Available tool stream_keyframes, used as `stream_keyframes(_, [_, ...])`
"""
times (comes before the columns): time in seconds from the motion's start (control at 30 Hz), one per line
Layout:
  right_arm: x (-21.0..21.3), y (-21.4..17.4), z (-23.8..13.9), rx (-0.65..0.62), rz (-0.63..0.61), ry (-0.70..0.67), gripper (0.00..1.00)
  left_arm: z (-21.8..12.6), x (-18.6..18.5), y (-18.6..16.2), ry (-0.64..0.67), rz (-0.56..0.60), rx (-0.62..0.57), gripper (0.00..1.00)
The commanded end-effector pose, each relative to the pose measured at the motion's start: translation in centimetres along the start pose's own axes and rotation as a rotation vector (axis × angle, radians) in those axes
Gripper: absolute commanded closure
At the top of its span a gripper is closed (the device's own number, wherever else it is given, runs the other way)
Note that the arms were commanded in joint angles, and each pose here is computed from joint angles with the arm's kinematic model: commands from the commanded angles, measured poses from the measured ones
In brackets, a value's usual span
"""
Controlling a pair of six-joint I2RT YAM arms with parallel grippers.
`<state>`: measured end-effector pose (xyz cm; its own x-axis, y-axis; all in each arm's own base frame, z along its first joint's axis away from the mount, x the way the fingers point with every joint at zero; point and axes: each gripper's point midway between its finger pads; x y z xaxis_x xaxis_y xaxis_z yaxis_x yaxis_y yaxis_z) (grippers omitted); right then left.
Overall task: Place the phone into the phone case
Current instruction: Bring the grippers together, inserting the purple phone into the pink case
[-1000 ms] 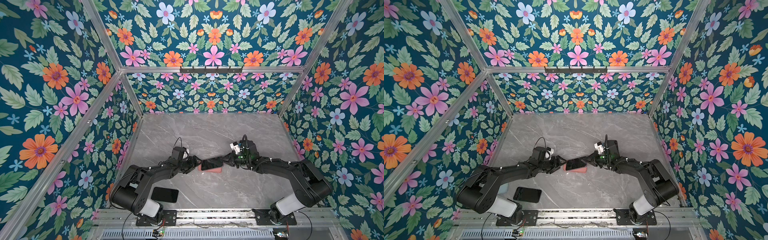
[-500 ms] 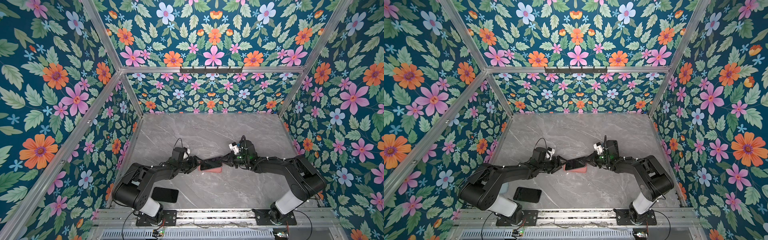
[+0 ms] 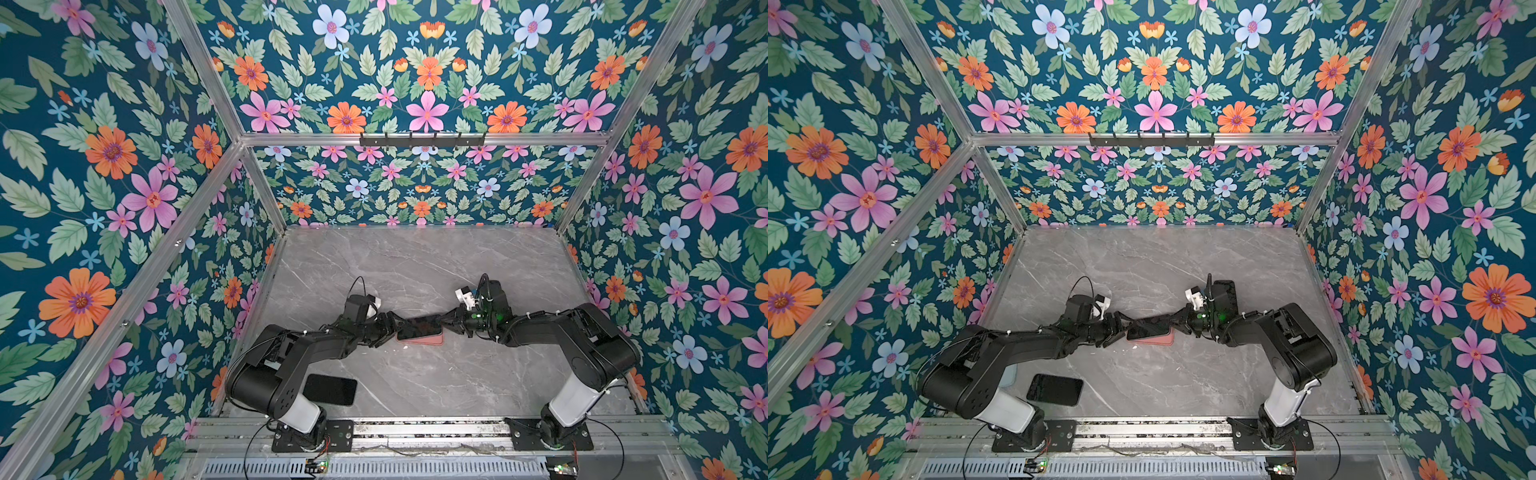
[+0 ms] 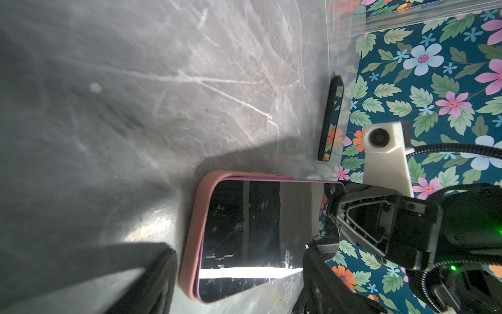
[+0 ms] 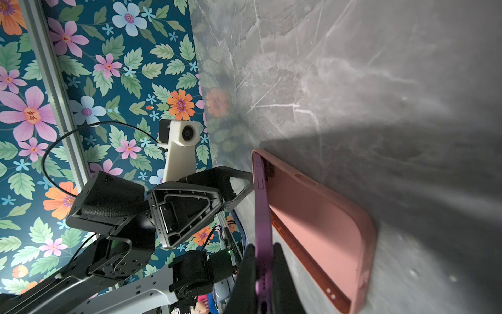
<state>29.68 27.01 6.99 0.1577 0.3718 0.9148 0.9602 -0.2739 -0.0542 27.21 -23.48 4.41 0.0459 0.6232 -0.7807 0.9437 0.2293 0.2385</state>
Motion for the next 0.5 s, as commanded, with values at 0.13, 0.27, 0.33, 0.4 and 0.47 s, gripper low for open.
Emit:
stream_keyframes(0.13, [-1.0,-0.4,0.2,-0.007,-0.005,-0.020,1.00,0.1,1.0,-0.9,0.041,-0.035,0.024,0.25])
stream_keyframes(0.27, [-1.5,-0.5,0.2,-0.007,-0.006,-0.030,1.00,-0.1,1.3,-1.2,0.066,-0.030,0.040,0.27])
stream_keyframes(0.33, [-1.7,-0.6,0.2,-0.007,-0.011,-0.037,1.00,-0.4,1.4,-1.4,0.088,-0.019,0.046,0.28])
stream_keyframes(0.4, [-2.1,-0.7,0.3,-0.005,-0.011,-0.046,1.00,-0.8,1.8,-1.6,0.110,-0.014,0.048,0.30])
stream_keyframes(0.47, [-2.4,-0.8,0.2,-0.007,-0.011,-0.054,1.00,-0.9,1.9,-1.7,0.119,-0.011,0.048,0.32])
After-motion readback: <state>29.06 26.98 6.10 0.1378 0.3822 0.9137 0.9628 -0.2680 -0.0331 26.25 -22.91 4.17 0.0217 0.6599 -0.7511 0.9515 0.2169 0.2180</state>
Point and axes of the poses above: each gripper's point midway between its finger pads, its own z axis out along the fingers, its own x axis along the line the jaws close on, y = z × x, and after that the axes turned 7 degrees about z, right-handed
